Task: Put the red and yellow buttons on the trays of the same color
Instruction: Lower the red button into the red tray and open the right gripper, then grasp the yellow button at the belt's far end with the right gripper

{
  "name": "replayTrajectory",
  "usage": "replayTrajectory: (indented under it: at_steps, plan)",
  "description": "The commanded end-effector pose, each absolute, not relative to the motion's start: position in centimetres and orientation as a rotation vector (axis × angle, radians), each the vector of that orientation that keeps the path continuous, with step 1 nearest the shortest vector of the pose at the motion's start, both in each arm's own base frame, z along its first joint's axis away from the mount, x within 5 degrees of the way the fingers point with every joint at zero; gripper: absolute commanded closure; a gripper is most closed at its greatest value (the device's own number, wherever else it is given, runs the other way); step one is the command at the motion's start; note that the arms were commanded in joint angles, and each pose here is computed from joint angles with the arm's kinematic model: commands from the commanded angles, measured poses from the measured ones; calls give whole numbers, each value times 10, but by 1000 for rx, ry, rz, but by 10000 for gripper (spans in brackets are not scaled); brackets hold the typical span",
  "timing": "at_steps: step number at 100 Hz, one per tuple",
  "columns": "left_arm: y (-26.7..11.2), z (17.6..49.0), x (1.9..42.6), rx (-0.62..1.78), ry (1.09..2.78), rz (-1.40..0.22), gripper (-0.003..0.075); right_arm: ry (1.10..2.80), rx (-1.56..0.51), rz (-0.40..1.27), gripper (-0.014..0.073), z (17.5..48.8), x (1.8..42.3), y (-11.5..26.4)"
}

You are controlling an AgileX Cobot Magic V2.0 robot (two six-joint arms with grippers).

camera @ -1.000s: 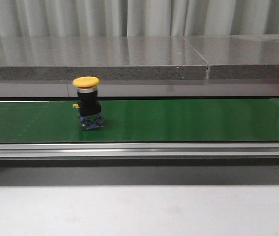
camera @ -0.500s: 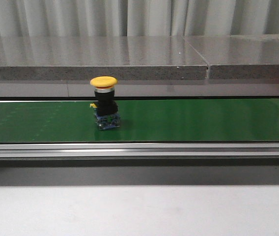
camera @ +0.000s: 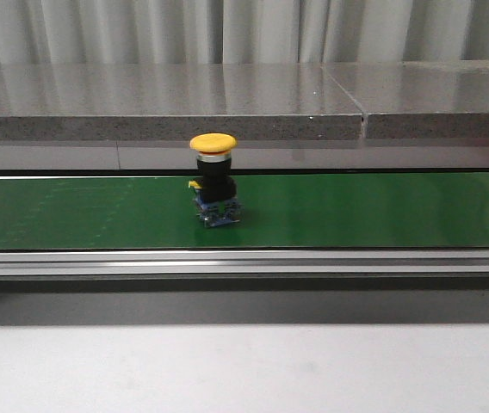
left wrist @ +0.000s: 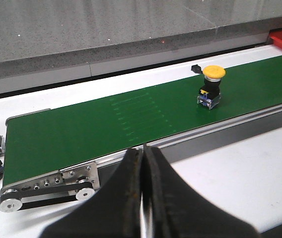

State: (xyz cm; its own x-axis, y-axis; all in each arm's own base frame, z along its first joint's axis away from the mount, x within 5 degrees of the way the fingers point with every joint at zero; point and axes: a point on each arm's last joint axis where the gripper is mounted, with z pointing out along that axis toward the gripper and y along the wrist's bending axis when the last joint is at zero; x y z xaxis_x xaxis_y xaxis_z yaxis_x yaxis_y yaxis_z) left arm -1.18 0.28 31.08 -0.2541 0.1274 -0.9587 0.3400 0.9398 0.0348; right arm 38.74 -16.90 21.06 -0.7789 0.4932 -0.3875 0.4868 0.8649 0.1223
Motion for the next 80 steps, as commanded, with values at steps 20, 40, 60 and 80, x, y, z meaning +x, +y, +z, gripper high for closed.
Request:
replayTrajectory:
  at_steps: [20,40,60,80]
  plan:
    - [2,324,-10,330,1753,-243,741,2493,698,0,124,251,386,-171]
    - [2,324,-10,330,1753,-243,741,2420,674,-12,124,281,378,-166]
    - [2,324,-10,330,1753,-243,741,2369,659,-1,124,315,359,-156]
    - [2,324,-10,330,1753,-243,741,2306,610,-2,124,336,333,-138]
